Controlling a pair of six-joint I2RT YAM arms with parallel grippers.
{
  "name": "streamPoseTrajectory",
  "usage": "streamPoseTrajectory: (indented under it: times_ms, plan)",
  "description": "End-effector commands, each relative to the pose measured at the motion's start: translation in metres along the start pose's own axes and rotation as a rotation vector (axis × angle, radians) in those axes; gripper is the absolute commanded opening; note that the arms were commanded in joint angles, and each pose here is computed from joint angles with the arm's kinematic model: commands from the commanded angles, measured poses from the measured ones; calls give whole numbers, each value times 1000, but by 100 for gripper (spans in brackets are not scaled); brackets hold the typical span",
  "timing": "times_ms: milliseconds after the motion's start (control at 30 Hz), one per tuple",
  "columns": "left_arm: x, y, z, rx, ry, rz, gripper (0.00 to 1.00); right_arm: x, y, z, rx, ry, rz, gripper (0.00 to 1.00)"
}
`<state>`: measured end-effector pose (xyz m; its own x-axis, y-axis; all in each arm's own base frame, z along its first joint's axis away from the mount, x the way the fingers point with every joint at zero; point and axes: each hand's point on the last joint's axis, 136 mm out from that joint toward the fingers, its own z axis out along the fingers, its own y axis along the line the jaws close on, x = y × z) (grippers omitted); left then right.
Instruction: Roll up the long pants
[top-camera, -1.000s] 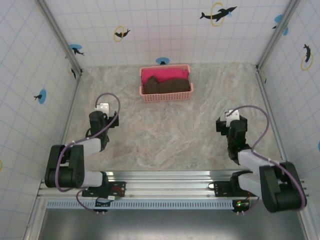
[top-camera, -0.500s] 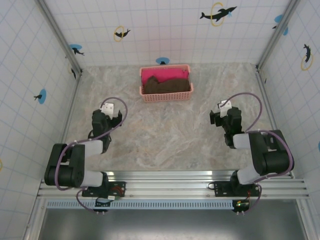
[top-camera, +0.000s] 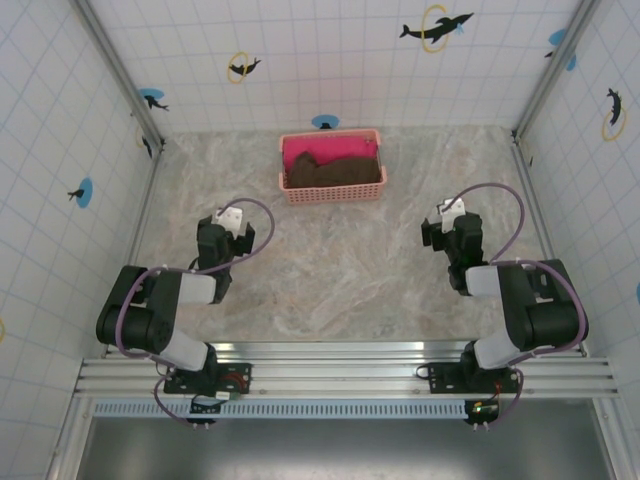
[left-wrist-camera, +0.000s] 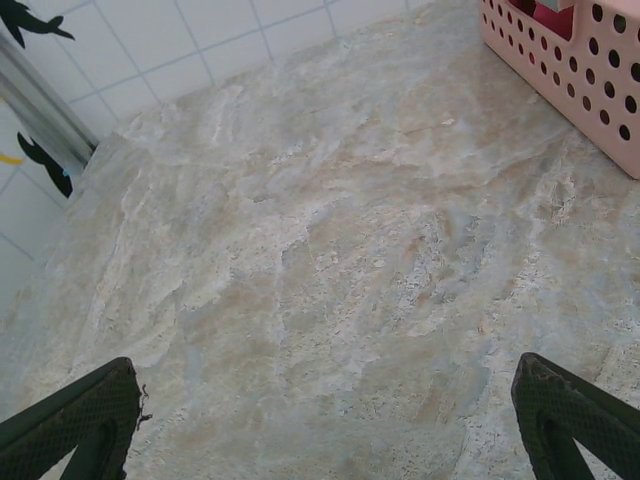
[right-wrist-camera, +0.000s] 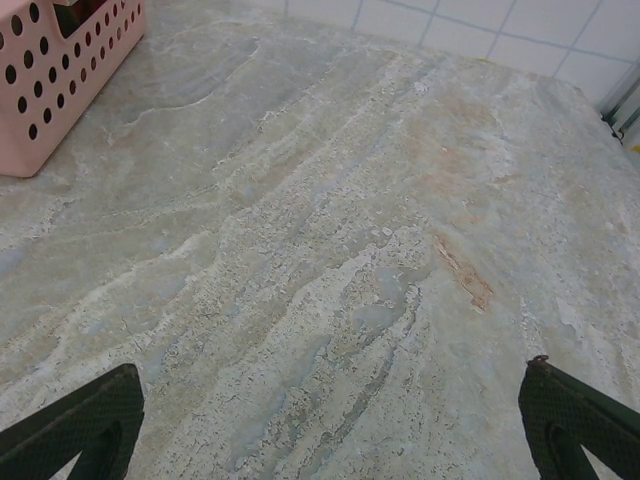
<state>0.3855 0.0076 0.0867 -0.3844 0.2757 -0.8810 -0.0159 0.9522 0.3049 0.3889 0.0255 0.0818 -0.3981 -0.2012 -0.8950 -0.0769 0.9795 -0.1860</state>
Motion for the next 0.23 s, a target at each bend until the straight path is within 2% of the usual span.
streamPoseTrajectory:
  times_ms: [0,200]
  plan:
    - [-12,6,2,-30,-23,21,97,-14,-2,2,13,-33,12,99]
    - [-12,6,2,-32,-26,21,98,-13,-3,3,15,-30,13,99]
